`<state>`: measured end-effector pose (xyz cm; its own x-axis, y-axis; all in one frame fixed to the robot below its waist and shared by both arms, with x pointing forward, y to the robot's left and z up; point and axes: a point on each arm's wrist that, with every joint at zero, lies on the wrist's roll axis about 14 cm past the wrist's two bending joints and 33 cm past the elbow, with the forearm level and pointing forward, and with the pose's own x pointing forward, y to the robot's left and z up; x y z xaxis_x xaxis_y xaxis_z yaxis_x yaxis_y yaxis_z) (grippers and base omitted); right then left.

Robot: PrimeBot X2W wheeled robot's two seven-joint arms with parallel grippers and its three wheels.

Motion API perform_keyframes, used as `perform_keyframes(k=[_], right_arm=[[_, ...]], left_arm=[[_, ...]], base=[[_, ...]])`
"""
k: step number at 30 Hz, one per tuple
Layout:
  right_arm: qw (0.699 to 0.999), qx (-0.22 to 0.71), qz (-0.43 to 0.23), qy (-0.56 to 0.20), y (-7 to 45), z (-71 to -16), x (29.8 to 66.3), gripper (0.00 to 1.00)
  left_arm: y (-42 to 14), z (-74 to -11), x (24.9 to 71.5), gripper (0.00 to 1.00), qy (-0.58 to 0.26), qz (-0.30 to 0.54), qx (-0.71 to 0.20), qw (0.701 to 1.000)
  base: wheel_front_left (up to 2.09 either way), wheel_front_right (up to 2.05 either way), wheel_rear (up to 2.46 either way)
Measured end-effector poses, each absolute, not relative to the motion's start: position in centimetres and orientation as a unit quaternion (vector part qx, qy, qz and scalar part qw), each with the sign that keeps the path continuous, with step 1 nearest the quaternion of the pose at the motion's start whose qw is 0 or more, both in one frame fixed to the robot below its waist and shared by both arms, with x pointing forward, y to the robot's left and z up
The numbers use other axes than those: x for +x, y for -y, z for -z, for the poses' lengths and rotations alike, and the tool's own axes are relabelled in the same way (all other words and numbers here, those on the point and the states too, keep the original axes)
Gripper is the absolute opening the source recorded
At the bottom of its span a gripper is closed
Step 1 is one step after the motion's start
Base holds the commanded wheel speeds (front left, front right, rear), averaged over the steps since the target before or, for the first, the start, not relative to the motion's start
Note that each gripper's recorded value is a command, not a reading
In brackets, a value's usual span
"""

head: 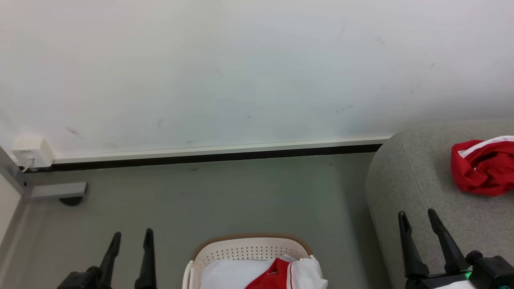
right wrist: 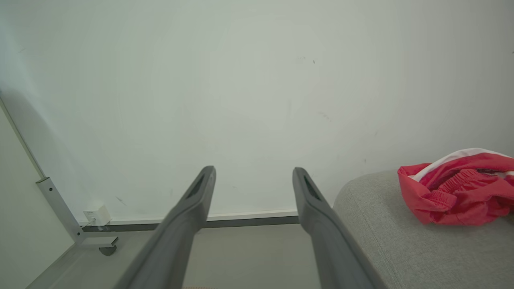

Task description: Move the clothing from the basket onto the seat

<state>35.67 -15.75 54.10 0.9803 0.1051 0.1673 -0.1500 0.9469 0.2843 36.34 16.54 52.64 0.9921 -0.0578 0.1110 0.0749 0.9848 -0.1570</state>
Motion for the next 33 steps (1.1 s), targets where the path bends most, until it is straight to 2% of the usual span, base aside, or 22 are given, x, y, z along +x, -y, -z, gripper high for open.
perform_keyframes(k=[11, 20, 33], right_arm=[[0.984, 0.151, -0.057, 0.072, 16.2, -53.9, 35.6, 1.0], [0.989, 0.132, -0.043, 0.056, 17.9, -53.3, 35.4, 1.0], [0.992, 0.12, 0.005, 0.047, 21.5, -52.2, 37.1, 1.0]], left_arm=[[-15.8, -52.4, 36.7, 1.0, 0.052, 0.043, -0.081, 0.994], [-13.3, -51.8, 38.1, 1.0, 0.042, 0.083, -0.08, 0.992], [-7.7, -48.1, 42.5, 1.0, -0.032, 0.174, -0.066, 0.982]], base=[[0.0, 0.0, 0.0], [0.0, 0.0, 0.0], [0.0, 0.0, 0.0]])
